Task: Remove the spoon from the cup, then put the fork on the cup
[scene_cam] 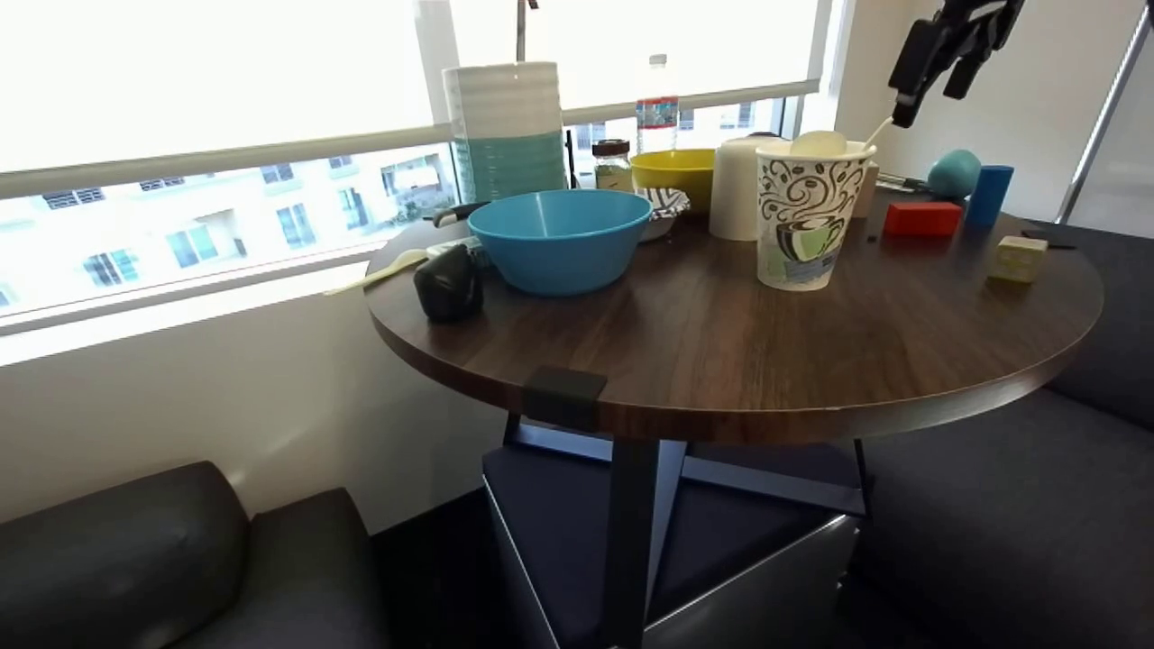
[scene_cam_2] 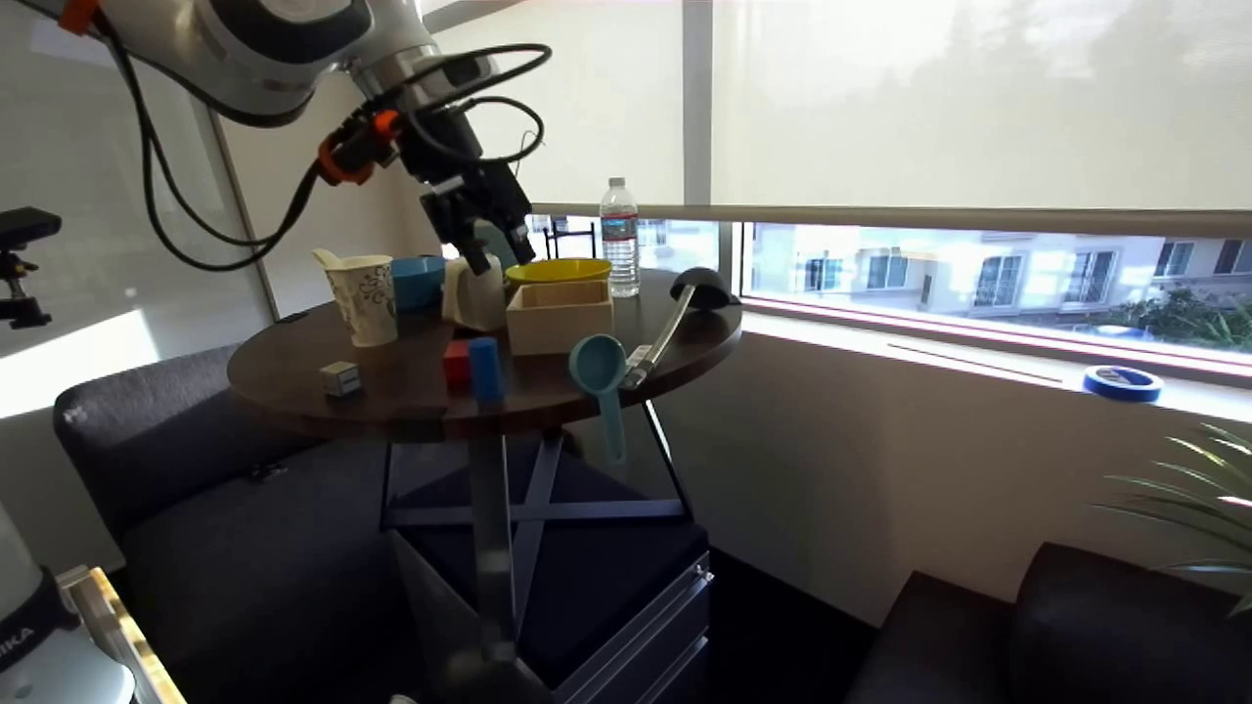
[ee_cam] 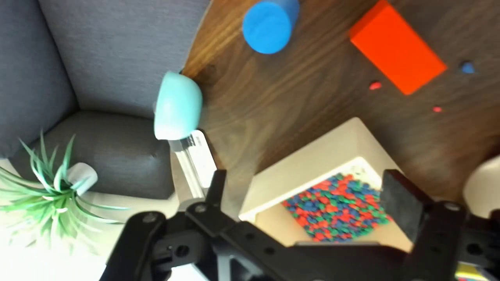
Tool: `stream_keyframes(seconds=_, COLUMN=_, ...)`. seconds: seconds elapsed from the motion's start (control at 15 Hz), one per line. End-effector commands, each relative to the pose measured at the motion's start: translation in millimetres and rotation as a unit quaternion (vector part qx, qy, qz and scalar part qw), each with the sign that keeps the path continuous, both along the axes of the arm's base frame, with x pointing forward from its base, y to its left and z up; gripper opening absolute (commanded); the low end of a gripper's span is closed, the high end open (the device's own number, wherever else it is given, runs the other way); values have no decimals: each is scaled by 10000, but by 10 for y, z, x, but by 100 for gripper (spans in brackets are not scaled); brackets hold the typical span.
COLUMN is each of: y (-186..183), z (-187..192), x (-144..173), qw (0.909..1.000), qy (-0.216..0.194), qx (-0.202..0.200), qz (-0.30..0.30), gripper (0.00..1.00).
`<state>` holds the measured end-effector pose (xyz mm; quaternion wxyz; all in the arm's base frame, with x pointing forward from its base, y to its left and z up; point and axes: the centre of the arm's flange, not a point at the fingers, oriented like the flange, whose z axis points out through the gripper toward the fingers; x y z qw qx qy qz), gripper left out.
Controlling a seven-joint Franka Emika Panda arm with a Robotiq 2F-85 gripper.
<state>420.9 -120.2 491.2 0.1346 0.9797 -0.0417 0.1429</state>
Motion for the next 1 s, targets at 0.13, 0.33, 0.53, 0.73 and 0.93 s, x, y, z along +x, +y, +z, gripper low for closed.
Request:
stream_keyframes(seconds=0.13, y=802, z=454, x=-270, qw=9885, qy=-274, qx=595, qz=1361, gripper=100)
stream_keyframes(seconds=0.33, y=1137, z=523, x=-339, qw=9734, qy=-151, qx=906, qz=2097, gripper=100)
stream_keyframes(seconds=0.53, y=1424, z=558, x=-437, qw=9523, qy=59, qx=1153, qz=2825, gripper=100)
stream_keyframes(seconds=0.73, y=1645, z=507, x=-494, qw=9282, qy=456, qx=1206, qz=3491, gripper=100)
stream_keyframes(seconds=0.93, y=1819, z=450, x=-554, qw=9085, qy=749, qx=1081, qz=3966, gripper=100)
